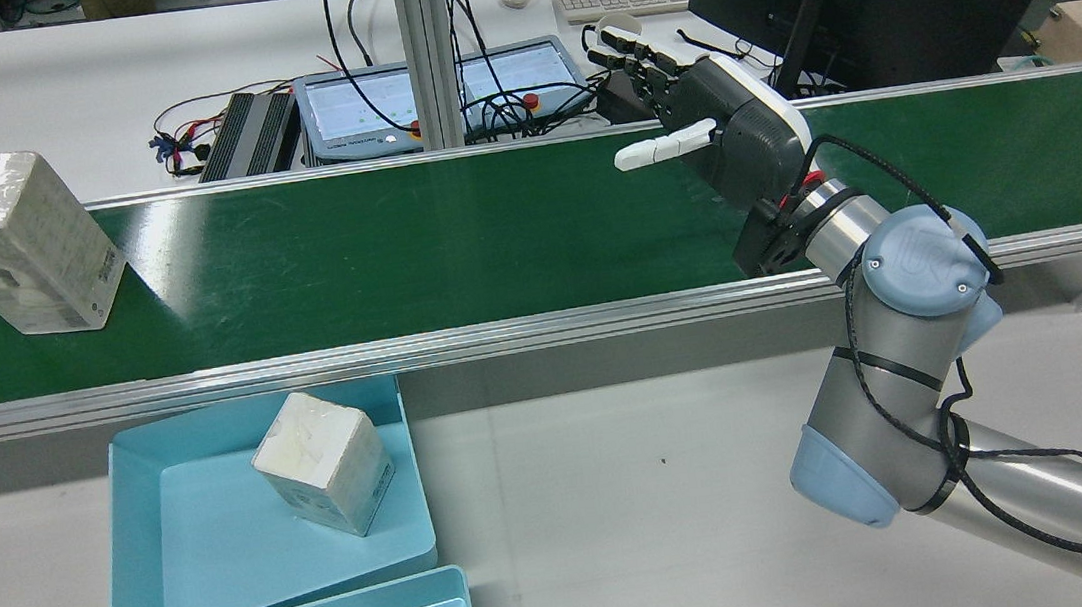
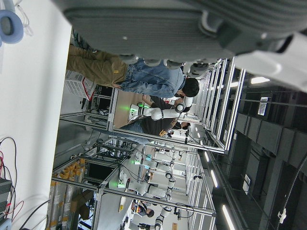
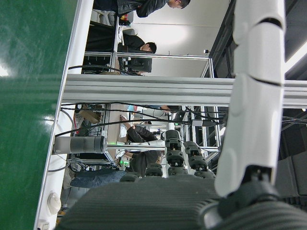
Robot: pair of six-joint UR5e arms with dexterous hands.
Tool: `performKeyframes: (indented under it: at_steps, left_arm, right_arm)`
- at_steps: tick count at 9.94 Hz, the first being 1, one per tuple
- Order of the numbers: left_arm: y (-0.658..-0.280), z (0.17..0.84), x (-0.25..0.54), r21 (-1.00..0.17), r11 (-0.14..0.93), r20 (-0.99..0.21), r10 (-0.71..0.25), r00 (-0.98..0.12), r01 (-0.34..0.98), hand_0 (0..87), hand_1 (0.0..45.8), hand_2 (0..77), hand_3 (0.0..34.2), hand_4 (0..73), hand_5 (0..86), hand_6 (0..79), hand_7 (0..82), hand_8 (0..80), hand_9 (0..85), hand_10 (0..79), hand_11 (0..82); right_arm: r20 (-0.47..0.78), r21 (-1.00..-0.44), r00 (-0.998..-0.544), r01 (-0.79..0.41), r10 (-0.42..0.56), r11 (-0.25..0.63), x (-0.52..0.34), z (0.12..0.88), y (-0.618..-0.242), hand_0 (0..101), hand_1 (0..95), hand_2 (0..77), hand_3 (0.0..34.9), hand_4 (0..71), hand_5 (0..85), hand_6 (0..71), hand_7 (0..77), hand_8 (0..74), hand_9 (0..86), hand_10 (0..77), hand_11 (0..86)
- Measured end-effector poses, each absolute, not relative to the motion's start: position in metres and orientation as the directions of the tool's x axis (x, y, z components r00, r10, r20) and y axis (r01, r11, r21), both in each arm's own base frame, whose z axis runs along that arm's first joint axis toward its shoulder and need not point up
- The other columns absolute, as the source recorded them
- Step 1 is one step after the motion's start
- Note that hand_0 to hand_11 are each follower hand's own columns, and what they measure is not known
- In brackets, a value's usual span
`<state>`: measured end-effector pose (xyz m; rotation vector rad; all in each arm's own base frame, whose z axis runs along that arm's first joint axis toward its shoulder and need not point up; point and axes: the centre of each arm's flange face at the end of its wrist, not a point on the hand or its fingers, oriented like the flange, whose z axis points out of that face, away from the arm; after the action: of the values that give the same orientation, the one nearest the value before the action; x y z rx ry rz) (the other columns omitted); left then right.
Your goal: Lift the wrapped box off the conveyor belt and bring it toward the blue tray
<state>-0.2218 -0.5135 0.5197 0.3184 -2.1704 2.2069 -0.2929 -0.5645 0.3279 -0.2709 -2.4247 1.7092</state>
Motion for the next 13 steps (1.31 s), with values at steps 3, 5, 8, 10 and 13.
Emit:
performKeyframes:
  at_steps: [3, 5, 8, 10, 13]
  left_arm:
    - [-0.514, 0.52, -0.222, -0.986, -0.027, 0.166, -0.122, -0.979, -0.164, 0.0, 0.0, 0.5, 0.0, 0.5, 1.1, 0.5, 0.5, 0.5, 0.5, 0.0, 0.0]
    - [-0.514, 0.52, -0.222, -0.986, -0.027, 0.166, -0.122, -0.979, -0.164, 0.0, 0.0, 1.1, 0.0, 0.5, 1.1, 0.5, 0.5, 0.5, 0.0, 0.0, 0.5]
    - [-0.514, 0.52, -0.222, -0.986, -0.027, 0.166, -0.122, -0.979, -0.164, 0.0, 0.0, 1.1, 0.0, 0.5, 1.1, 0.5, 0.5, 0.5, 0.5, 0.5, 0.5]
    - [-0.514, 0.52, -0.222, -0.986, -0.027, 0.166, -0.122, -0.979, -0.164, 0.0, 0.0, 0.5, 0.0, 0.5, 1.1, 0.0, 0.5, 0.5, 0.5, 0.5, 0.5]
    - [-0.514, 0.52, -0.222, -0.986, -0.027, 0.166, -0.122, -0.979, -0.164, 0.0, 0.0, 1.1, 0.0, 0.0, 1.1, 0.0, 0.5, 0.5, 0.5, 0.0, 0.5]
  right_arm:
    - [0.034, -0.946, -0.969, 0.047, 0.243, 0.322, -0.298, 0.335, -0.566, 47, 13.1, 9.3, 0.0, 7.6, 8.2, 4.4, 12.5, 1.6, 1.6, 0.0, 1.1]
    - [0.041, -0.951, -0.967, 0.039, 0.25, 0.307, -0.307, 0.344, -0.568, 47, 10.4, 8.7, 0.0, 7.1, 8.2, 4.4, 12.5, 1.6, 1.6, 0.0, 1.1]
    - [0.035, -0.952, -0.968, 0.043, 0.248, 0.304, -0.31, 0.344, -0.568, 47, 12.5, 7.1, 0.0, 7.6, 8.2, 4.4, 12.5, 1.6, 1.6, 0.0, 1.1]
    - [0.032, -0.951, -0.968, 0.047, 0.248, 0.305, -0.309, 0.342, -0.568, 47, 12.5, 7.1, 0.0, 7.6, 8.7, 4.4, 12.5, 1.6, 1.6, 0.0, 1.1]
    - [0.028, -0.95, -0.968, 0.051, 0.248, 0.308, -0.309, 0.34, -0.567, 47, 12.0, 7.1, 0.0, 7.1, 9.3, 4.4, 13.6, 1.6, 1.6, 0.0, 1.1]
